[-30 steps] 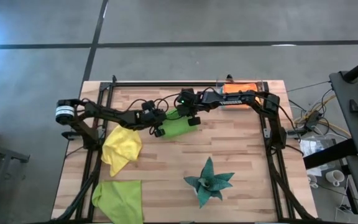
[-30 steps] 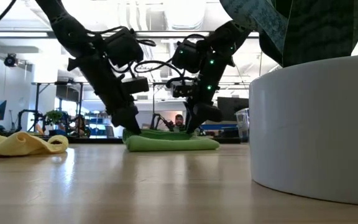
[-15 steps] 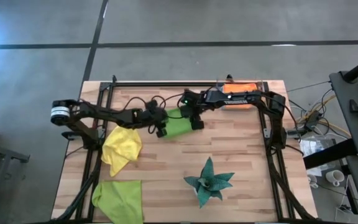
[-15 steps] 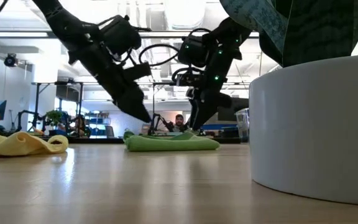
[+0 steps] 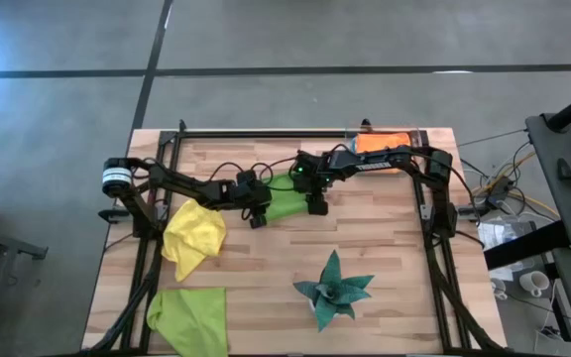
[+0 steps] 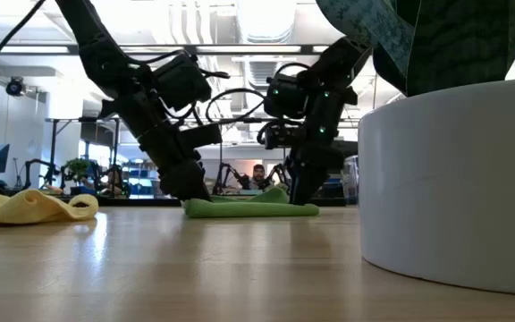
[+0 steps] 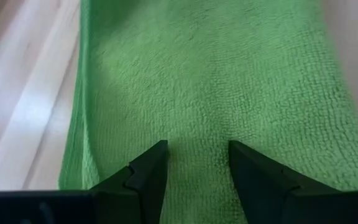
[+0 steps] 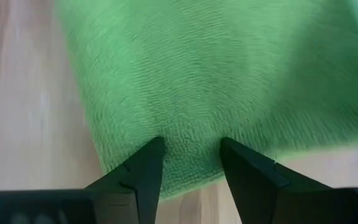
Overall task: Fold microfiber towels
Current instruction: Put the green microfiber cloth into the transparent bin
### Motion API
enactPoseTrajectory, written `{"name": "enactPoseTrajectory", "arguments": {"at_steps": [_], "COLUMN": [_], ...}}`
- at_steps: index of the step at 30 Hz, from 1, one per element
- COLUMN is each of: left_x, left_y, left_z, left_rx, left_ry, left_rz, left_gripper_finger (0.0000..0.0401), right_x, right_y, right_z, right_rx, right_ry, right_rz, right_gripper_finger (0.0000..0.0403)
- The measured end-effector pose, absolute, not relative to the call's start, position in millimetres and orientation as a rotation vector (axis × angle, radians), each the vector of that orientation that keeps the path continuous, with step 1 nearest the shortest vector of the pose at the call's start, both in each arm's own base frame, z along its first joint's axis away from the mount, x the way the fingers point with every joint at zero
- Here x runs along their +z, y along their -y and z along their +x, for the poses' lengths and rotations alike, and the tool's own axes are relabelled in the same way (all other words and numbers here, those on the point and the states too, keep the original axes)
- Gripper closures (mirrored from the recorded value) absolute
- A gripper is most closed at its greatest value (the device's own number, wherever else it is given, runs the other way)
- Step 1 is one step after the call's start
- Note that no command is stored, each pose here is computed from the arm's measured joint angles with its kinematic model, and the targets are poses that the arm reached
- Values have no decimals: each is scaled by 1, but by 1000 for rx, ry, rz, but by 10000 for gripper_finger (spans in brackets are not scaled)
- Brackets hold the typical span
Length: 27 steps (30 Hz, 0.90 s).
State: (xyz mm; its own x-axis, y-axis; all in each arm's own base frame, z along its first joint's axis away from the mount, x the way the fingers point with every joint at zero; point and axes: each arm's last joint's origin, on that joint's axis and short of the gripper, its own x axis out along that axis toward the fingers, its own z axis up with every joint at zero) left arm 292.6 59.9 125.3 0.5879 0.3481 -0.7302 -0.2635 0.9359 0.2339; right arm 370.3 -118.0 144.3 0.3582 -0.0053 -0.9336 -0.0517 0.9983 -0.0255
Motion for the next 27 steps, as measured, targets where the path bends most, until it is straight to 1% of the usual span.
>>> {"name": "enactPoseTrajectory", "arguments": {"at_steps": [4,7,12,15,18,22,27], "left_x": [140,144,140,135,130,126,126], "left_y": [-58,-58,-58,-57,-56,-56,-56], "left_z": [292,290,288,285,280,276,277], "left_rx": [345,346,345,344,343,347,351], "left_ry": [-819,-810,-821,-845,-862,-873,-860], "left_rz": [102,104,105,104,104,105,107], "left_gripper_finger": [244,244,244,244,244,244,244], "right_x": [176,190,190,175,160,144,141], "right_y": [120,125,138,144,145,142,143], "right_z": [370,362,357,359,364,371,378], "right_rx": [-113,-208,-508,-590,-633,-645,-637], "right_ry": [-1123,-1113,-1078,-1080,-1071,-1065,-1005], "right_rz": [113,231,395,510,592,705,786], "right_gripper_finger": [220,187,119,98,94,102,115]}}
